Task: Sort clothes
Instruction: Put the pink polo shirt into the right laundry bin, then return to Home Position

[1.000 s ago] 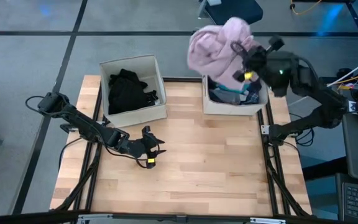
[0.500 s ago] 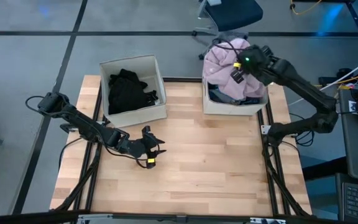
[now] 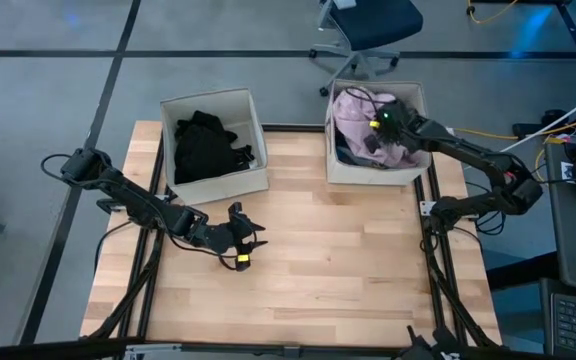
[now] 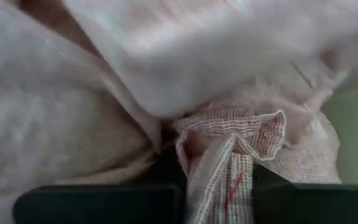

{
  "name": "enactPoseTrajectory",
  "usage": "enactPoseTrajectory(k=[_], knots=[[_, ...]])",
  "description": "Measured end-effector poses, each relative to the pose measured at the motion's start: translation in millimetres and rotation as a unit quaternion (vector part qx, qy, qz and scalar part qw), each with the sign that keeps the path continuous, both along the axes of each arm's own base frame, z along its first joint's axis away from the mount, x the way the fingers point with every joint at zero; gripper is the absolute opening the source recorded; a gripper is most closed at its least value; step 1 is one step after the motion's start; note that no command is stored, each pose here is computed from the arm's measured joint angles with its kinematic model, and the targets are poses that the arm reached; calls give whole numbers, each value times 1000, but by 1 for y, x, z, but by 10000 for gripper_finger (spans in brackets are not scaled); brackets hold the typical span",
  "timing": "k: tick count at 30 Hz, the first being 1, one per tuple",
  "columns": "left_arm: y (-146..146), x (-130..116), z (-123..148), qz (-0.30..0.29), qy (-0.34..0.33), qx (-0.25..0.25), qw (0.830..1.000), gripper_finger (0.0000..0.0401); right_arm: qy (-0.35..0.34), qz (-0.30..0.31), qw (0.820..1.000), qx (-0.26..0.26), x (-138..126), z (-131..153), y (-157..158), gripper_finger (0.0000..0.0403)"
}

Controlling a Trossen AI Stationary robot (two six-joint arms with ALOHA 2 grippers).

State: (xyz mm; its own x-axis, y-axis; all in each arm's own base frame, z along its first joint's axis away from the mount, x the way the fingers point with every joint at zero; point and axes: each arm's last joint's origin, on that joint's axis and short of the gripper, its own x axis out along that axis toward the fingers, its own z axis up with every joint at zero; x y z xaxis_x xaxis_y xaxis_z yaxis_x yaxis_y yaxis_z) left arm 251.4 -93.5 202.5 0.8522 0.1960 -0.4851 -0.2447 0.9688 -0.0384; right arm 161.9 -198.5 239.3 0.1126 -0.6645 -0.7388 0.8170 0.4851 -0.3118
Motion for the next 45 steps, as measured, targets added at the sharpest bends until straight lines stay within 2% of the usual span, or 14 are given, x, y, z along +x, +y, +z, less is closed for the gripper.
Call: enactPoseTrajectory(k=[4,7,10,15,18,21,25,28,32,35,39,45], knots=[[0,0,0,0,0,0,1000,172,-5,-3,1000,26,-9,-20,-1,50],[0,0,0,0,0,0,1000,172,-1,-7,1000,21,-9,-18,-1,90],[0,0,0,1,0,-1,1000,172,-5,-7,1000,16,-8,-7,-2,147],[0,0,0,1,0,-2,1000,172,-9,1,1000,23,-8,26,0,245],[0,0,1,-1,-1,0,1000,172,-16,8,999,31,-12,54,5,288],[0,-1,2,-2,-3,0,1000,172,-37,23,998,43,-16,86,14,315],[0,-1,2,-8,-2,11,1000,172,-89,65,993,43,-17,122,30,330],[2,-4,5,-22,8,38,999,172,-138,138,980,38,-10,138,49,330],[9,-14,23,-29,-9,54,998,172,-202,264,943,20,11,150,78,317],[15,-25,42,-35,-39,65,997,172,-227,335,915,13,24,151,100,294],[20,-39,54,-47,-92,71,992,162,-243,400,884,13,35,141,126,237],[21,-60,32,-85,-169,40,981,105,-285,463,839,3,28,117,161,108]])
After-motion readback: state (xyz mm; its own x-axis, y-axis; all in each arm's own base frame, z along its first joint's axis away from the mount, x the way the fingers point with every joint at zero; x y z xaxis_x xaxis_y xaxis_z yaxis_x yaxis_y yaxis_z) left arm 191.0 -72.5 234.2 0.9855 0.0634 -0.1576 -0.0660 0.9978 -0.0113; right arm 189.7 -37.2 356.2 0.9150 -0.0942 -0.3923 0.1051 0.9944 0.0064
